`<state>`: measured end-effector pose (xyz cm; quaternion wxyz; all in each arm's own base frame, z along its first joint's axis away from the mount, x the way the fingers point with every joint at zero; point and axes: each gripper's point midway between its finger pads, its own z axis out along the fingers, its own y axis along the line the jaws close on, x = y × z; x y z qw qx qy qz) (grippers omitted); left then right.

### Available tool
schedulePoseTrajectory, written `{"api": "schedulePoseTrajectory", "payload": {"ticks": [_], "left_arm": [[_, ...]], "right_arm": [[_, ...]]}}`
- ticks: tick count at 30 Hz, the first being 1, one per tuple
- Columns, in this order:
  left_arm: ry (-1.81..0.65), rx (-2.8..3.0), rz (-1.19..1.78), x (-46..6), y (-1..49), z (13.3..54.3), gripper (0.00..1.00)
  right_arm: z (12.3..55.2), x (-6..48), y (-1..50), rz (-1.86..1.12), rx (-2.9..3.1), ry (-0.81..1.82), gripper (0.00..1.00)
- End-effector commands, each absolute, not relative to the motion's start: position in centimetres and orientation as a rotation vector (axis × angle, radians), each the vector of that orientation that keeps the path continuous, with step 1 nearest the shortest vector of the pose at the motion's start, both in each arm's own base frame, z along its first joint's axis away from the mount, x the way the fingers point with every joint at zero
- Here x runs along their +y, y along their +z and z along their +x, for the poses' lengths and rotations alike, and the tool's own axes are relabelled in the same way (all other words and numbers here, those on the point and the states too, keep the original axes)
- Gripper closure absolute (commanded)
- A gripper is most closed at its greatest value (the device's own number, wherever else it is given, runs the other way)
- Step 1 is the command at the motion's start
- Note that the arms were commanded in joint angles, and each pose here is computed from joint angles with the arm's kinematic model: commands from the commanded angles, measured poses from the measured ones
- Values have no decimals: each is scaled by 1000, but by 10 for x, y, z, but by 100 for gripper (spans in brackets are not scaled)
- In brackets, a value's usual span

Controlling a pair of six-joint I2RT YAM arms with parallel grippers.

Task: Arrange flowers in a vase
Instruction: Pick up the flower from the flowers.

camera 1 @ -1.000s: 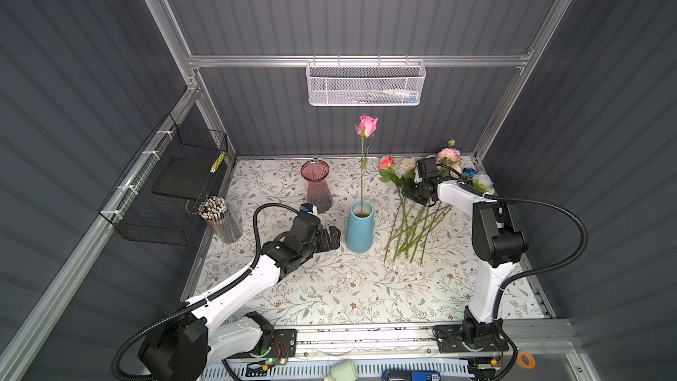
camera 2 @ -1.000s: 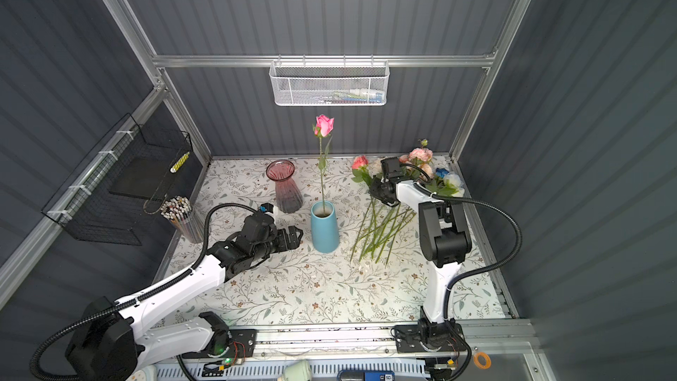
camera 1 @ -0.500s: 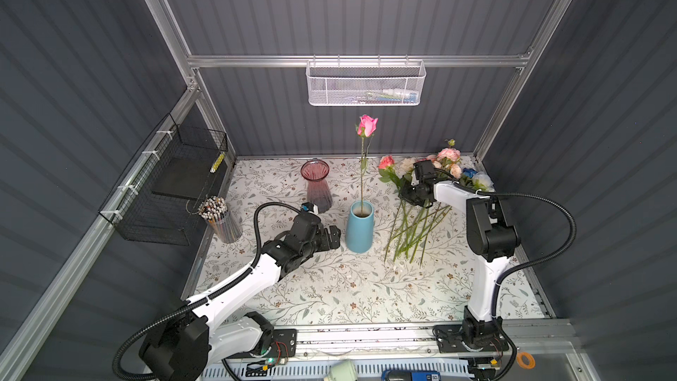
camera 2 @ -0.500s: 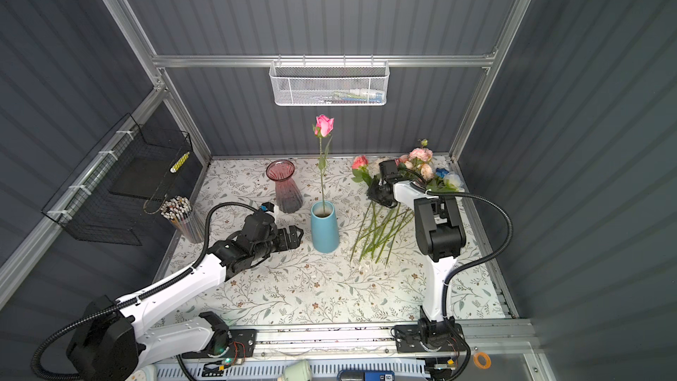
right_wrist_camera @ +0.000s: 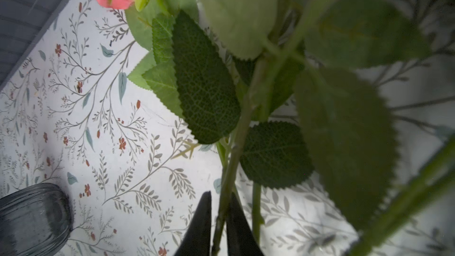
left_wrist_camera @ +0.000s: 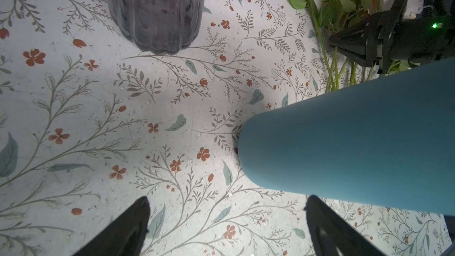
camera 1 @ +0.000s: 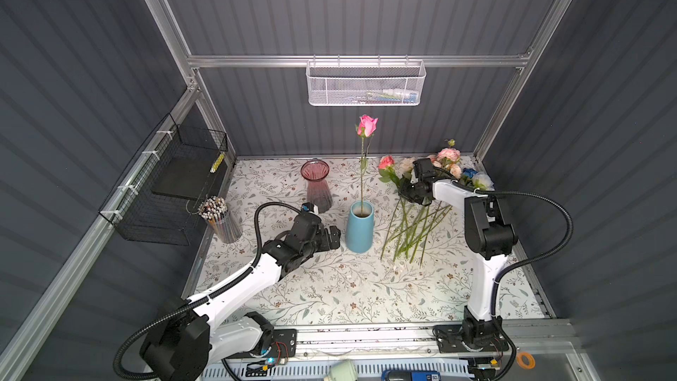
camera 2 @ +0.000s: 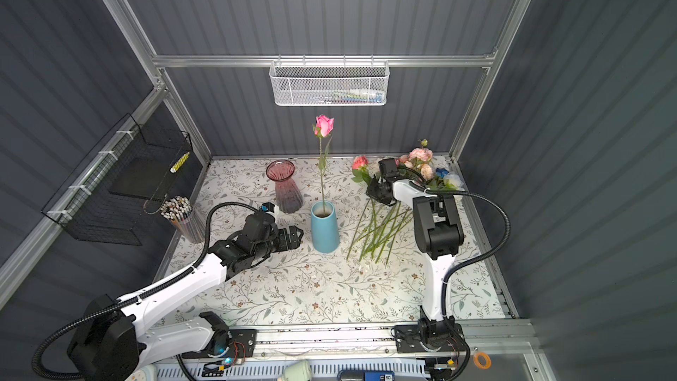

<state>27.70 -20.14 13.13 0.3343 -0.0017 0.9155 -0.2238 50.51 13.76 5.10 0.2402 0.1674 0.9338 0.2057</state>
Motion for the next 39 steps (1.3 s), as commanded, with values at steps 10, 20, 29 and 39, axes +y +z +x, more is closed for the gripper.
{"api": "schedulePoseTrajectory", "payload": {"ticks": [10,20,29,39], "left_arm": [[-593,2332,0,-199,157,281,1],[-545,2285,-6,-188,179,281,1],[-502,2193,-116,-162,195,277,1],[-552,2153,-275,-148,178,269,1]], "right_arm": [[485,139,120,441,2383,696,91],[448,142,219,307,2138,735,93],[397,153,333,114,1885,646,93],[369,163,455,0,1651,563,92]]}}
